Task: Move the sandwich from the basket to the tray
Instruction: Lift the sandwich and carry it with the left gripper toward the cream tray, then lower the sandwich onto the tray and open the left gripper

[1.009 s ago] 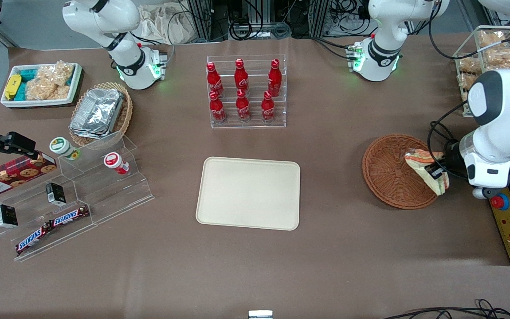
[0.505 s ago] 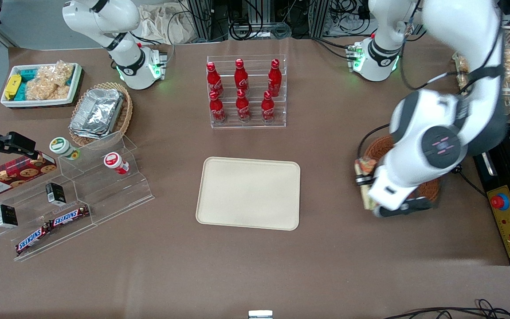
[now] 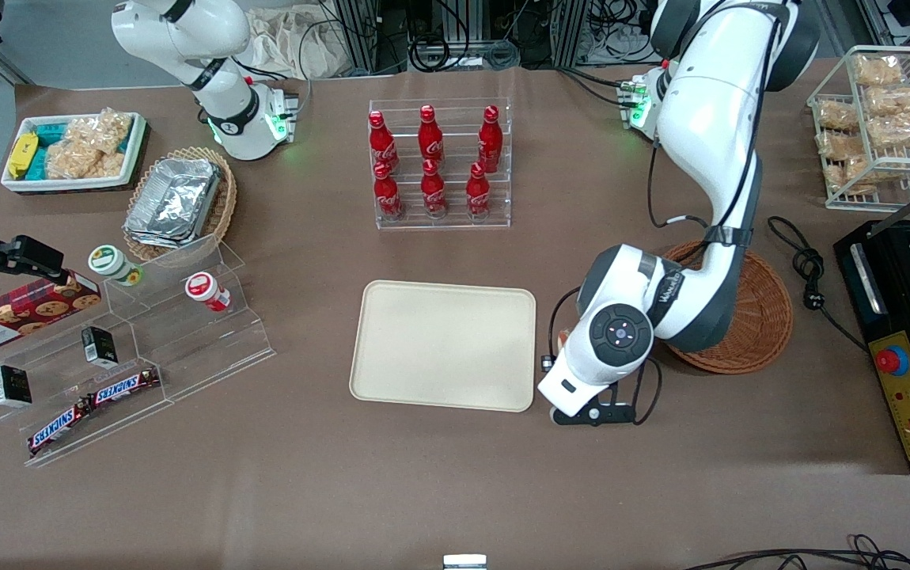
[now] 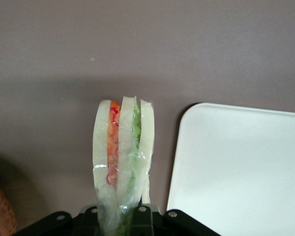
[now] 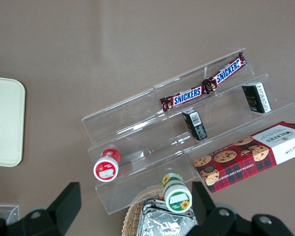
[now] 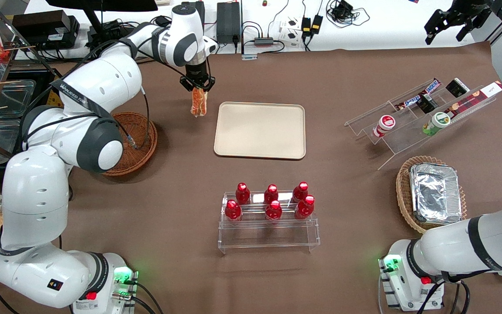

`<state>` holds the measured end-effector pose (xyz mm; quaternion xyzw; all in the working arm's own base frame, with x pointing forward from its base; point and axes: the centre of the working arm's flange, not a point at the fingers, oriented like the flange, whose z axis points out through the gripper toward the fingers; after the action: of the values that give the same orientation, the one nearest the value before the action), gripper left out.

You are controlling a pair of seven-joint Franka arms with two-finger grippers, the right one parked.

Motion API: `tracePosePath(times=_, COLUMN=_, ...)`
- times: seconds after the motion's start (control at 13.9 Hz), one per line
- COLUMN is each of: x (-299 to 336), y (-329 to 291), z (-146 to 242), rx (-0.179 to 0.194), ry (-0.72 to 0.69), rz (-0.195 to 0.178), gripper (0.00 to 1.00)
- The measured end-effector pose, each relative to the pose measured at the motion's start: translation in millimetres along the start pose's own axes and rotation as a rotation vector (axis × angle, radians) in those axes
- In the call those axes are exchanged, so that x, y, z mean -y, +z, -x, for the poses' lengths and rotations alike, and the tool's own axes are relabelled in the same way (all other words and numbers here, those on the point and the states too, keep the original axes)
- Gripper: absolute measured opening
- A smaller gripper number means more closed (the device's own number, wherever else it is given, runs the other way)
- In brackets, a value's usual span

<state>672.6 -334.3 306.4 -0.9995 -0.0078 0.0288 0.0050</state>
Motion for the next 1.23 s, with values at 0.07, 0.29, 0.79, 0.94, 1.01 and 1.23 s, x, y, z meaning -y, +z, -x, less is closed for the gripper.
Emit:
tracePosePath(times=0.07, x=-6.1, y=2.5, z=1.5, rx=-0.005, ry=0.008, rz=0.002, gripper=0.19)
tracePosePath(times=0.29, x=-21.4, y=15.2, z=7.6, rx=-0.002, ry=0.03, rz=-0.001, gripper=0.19)
tracePosePath(times=0.79, x=-89.0, y=43.3, z=36.5, rx=-0.049, ry=0.081, rz=0.04, gripper=0.19)
tracePosePath(times=0.94, x=-108.4, y=56.1, z=50.0, rx=-0.042, ry=0.095, rz=0.035, gripper=0.19)
tracePosePath(times=1.01, x=-113.1, y=63.5, z=54.5, rx=-0.033, ry=0.101, rz=0.029, gripper=0.19)
tracePosePath(times=1.23, x=-117.5, y=82.1, z=63.6, rx=-0.007, ry=0.112, rz=0.011, gripper=0.19)
